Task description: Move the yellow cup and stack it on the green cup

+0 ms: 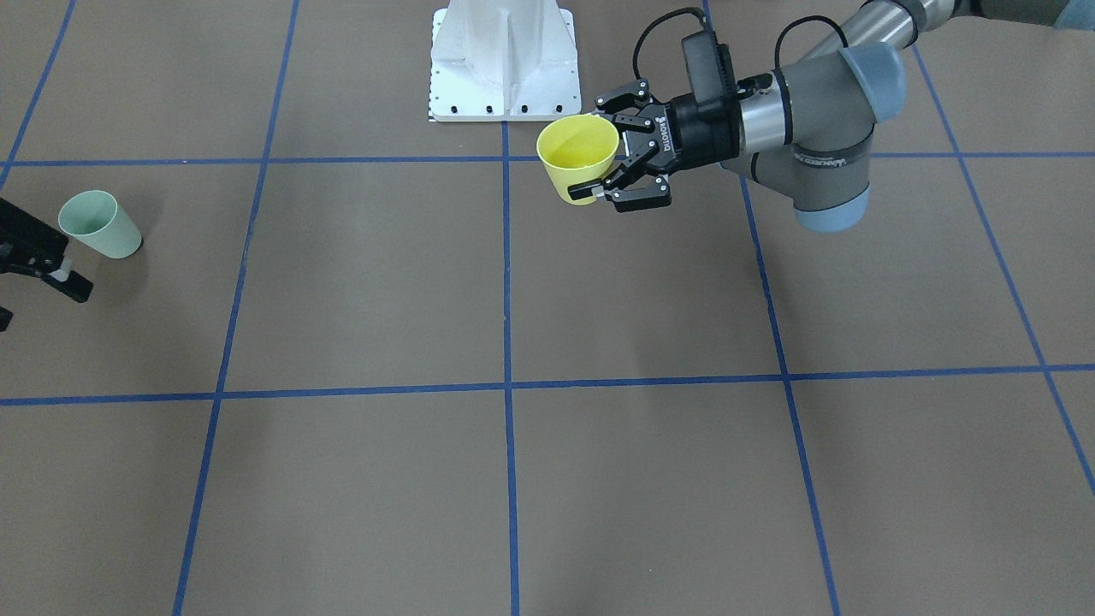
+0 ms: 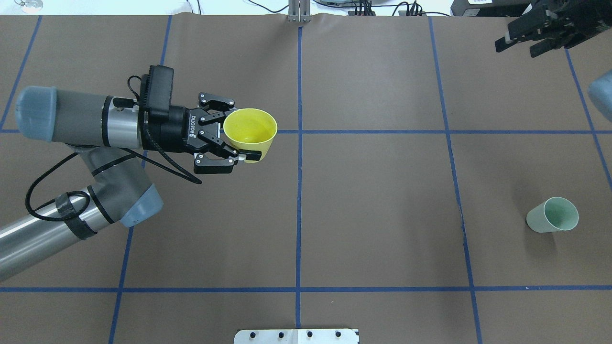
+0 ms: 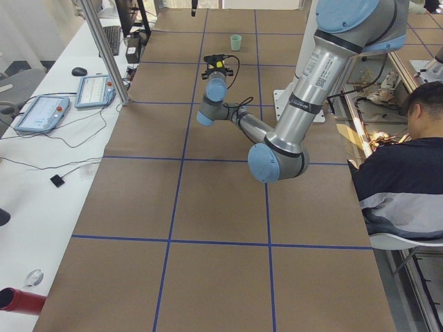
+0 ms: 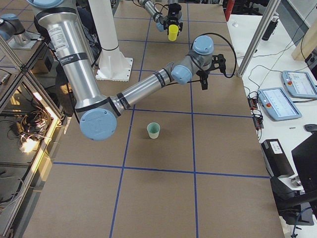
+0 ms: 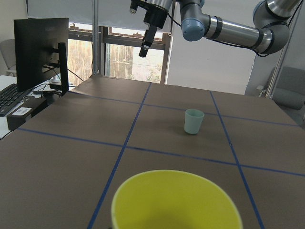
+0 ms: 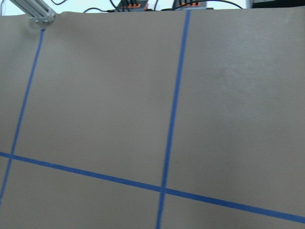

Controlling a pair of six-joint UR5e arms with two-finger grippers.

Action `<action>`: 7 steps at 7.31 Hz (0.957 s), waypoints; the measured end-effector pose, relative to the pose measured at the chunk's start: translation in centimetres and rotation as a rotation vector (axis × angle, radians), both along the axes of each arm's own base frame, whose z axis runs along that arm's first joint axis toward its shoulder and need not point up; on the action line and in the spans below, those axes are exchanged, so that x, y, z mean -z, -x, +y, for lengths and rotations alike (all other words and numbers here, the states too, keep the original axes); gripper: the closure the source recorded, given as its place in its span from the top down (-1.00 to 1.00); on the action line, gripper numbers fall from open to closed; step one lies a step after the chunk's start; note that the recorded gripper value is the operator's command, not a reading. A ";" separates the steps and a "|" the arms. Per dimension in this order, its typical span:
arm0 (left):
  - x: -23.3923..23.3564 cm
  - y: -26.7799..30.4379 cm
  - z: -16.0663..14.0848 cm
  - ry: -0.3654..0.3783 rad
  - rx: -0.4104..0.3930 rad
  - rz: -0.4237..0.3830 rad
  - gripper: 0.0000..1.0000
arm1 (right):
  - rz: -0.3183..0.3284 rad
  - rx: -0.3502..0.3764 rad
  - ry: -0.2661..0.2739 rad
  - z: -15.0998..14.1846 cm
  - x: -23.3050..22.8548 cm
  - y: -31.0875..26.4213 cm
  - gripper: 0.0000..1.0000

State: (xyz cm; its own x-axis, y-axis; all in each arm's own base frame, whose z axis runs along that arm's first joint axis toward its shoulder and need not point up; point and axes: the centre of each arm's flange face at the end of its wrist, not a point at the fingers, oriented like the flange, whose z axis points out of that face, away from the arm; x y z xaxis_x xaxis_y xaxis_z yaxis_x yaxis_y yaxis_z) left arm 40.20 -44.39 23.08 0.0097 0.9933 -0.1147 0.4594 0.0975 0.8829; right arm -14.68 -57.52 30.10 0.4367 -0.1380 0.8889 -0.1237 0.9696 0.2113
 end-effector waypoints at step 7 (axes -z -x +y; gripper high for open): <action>0.6 -5.2 1.1 0.039 0.036 0.025 -0.60 | -0.116 0.037 0.181 7.1 15.9 18.3 1.00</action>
